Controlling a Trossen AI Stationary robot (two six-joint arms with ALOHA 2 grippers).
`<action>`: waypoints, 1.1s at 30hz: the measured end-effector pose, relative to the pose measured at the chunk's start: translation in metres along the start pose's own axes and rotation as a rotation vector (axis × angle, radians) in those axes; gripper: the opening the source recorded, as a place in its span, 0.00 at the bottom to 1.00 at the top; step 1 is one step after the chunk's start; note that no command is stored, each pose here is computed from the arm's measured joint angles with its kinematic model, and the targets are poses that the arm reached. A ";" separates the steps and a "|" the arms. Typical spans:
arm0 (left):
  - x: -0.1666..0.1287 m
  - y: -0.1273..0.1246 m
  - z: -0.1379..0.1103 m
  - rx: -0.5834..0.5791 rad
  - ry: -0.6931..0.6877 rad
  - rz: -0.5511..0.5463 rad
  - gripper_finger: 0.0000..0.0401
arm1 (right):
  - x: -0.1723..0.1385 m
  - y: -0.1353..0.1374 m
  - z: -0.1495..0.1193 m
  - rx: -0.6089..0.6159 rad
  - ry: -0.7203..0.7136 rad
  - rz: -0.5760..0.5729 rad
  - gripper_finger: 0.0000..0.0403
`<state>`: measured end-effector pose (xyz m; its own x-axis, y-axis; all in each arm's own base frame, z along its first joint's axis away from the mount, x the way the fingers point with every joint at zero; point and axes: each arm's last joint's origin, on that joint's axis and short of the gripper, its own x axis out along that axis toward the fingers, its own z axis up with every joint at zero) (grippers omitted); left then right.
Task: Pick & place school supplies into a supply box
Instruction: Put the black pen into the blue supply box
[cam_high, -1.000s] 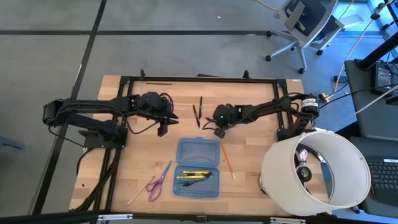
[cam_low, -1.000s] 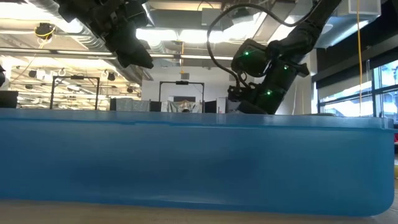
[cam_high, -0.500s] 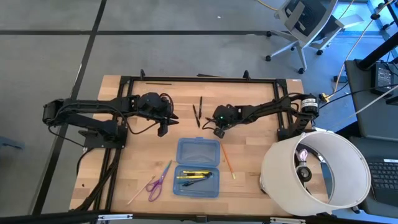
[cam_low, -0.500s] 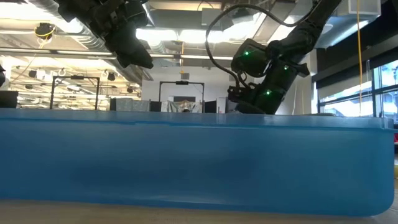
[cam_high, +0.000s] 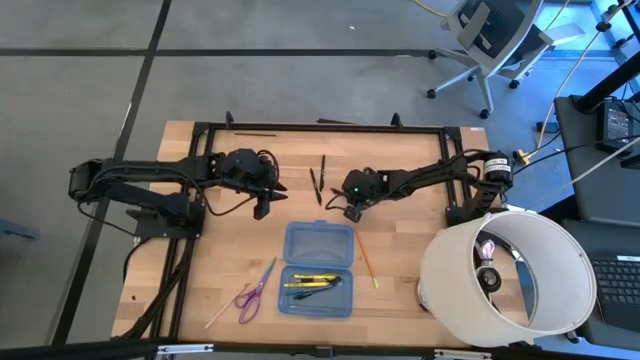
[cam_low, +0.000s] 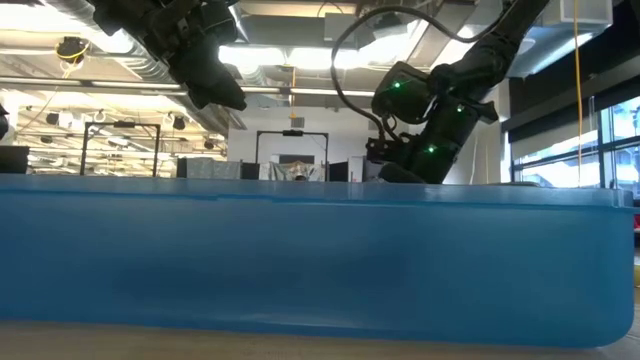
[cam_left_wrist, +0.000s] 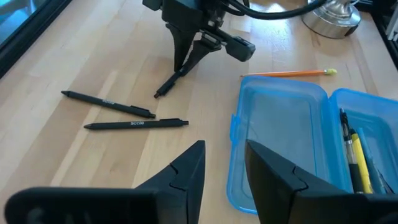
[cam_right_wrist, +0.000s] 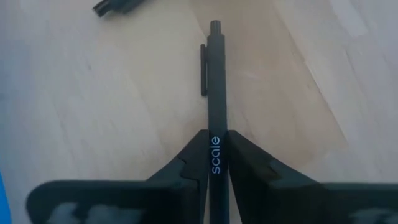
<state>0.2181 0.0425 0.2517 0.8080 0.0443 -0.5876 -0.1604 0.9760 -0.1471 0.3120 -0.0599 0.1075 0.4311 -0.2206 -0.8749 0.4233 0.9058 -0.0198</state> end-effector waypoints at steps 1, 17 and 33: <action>0.000 0.000 0.000 0.000 0.000 0.000 0.26 | 0.000 0.000 0.000 0.033 -0.003 0.000 0.14; 0.000 0.000 0.000 0.000 0.000 0.000 0.26 | -0.006 0.000 0.006 0.090 -0.051 0.014 0.11; 0.000 0.000 0.000 0.000 0.000 0.000 0.26 | -0.044 0.020 0.037 0.052 -0.336 0.351 0.12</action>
<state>0.2180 0.0426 0.2516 0.8078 0.0437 -0.5879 -0.1602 0.9760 -0.1476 0.3314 -0.0461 0.1634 0.7846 -0.0174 -0.6198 0.2421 0.9288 0.2804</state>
